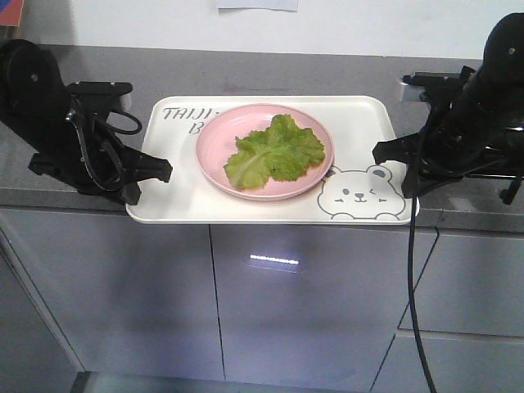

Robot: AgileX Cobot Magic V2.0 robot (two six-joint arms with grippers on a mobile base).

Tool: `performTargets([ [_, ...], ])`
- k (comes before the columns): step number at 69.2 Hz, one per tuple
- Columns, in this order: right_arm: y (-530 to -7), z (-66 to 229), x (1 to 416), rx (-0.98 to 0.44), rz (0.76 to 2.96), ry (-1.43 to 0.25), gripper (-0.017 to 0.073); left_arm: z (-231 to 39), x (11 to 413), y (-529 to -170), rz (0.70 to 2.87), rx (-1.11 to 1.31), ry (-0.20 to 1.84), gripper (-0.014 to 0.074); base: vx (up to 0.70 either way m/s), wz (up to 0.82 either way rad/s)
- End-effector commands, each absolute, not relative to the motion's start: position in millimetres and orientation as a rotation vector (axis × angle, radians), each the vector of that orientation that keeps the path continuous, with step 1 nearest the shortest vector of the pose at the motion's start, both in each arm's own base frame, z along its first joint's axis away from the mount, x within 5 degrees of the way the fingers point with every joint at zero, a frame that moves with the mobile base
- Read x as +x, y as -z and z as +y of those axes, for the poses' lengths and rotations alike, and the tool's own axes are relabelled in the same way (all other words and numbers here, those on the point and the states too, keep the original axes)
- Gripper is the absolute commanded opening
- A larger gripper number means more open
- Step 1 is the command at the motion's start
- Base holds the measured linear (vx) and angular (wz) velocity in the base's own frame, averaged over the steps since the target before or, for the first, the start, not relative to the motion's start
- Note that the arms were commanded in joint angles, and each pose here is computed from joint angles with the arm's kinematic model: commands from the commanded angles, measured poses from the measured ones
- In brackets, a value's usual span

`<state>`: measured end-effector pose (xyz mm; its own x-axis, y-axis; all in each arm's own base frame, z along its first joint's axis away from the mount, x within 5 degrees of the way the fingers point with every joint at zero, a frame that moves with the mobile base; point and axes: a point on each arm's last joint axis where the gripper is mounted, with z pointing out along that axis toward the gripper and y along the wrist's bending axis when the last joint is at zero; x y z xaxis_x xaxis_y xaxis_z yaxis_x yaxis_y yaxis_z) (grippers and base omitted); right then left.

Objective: Transfer vegetables to tray and serve
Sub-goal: 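Carry the tray with both grippers toward the far counter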

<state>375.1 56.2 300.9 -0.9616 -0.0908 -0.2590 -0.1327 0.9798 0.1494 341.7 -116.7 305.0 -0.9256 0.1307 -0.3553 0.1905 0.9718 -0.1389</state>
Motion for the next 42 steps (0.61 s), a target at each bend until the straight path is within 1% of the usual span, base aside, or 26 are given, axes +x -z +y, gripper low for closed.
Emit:
performTargets([
  [1, -337.4, 70.8, 367.9, -0.205, 2.712, -0.389, -0.0004, -133.0, 333.3, -342.1, 2.604, 0.255, 0.421, -0.0007, 0.00, 0.00],
  [42, -337.4, 70.8, 367.9, -0.205, 2.712, -0.389, -0.0004, -133.0, 333.3, -342.1, 2.604, 0.255, 0.421, -0.0007, 0.00, 0.00],
])
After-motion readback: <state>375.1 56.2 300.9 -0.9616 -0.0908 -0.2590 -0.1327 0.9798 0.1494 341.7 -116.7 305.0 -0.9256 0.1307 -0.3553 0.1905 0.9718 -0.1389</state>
